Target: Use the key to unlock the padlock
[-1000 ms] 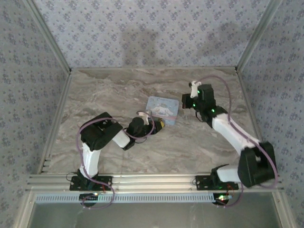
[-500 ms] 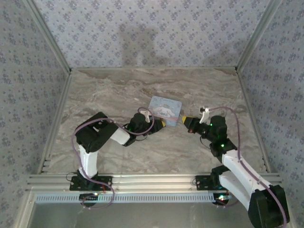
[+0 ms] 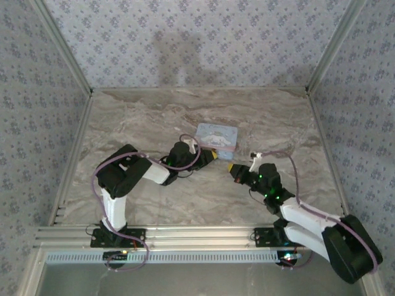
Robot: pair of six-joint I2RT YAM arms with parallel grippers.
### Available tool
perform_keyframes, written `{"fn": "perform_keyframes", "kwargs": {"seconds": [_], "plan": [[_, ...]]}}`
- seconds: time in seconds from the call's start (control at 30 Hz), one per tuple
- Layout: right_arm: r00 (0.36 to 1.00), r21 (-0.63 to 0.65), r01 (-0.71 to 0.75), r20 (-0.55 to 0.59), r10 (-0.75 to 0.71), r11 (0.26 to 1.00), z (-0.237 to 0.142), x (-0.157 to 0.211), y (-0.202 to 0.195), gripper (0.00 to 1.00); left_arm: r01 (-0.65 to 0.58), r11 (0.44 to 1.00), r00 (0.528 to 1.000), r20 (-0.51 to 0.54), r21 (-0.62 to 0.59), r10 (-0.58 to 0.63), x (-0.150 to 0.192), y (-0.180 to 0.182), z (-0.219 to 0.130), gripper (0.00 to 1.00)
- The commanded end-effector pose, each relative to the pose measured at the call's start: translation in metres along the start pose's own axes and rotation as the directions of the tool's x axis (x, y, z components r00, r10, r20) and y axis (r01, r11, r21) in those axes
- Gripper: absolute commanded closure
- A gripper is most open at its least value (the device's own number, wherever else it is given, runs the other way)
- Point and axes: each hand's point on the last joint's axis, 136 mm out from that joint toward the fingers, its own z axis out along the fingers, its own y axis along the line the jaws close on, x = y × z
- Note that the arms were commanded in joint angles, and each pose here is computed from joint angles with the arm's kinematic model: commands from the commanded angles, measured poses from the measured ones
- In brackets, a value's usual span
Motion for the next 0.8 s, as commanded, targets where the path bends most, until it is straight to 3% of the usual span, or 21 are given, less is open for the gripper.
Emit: {"fn": "perform_keyframes", "kwargs": {"seconds": [0.0,0.27,0.77], "plan": [[0.993,-0.011,-0.058,0.100,0.059,0.998,0.003,-0.013,-0.001,1.00,-0.008,0.994,1.000,0.017,0.106,0.006,-0.011,-0.035,-0.003,0.92],[0.986,-0.010,-0.135,0.092,0.136,0.991,0.022,-0.010,-0.005,1.00,0.004,0.991,1.000,0.022,0.135,-0.007,-0.013,-0.039,-0.002,0.92],[0.971,-0.124,-0.224,0.061,0.233,0.967,0.047,-0.011,0.010,1.00,0.019,0.981,0.999,0.027,0.193,-0.024,-0.014,-0.043,-0.005,0.92]]}}
